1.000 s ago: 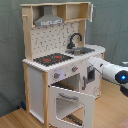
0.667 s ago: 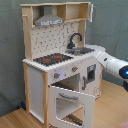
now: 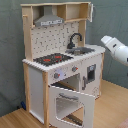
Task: Play with the kitchen
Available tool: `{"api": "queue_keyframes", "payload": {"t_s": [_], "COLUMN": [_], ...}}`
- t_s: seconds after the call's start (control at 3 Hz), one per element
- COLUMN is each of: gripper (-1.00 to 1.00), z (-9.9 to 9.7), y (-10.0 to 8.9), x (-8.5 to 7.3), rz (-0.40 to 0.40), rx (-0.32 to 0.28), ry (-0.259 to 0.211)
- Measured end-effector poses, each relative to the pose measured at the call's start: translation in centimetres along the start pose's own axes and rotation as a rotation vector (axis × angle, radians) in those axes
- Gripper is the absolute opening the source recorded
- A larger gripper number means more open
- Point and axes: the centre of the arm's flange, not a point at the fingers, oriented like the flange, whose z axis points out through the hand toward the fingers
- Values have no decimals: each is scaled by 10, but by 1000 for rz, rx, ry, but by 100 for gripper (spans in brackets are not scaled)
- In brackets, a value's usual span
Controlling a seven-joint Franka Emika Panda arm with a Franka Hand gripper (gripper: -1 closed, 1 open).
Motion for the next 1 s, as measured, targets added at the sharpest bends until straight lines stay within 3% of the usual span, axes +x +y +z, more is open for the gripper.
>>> {"api": "queue_keyframes", "payload": {"t_s": [1.0], "gripper": [100], "z": [20], "y": [117], "x": [-63], "rz": [221], "rx": [-122], "ry": [-99]}}
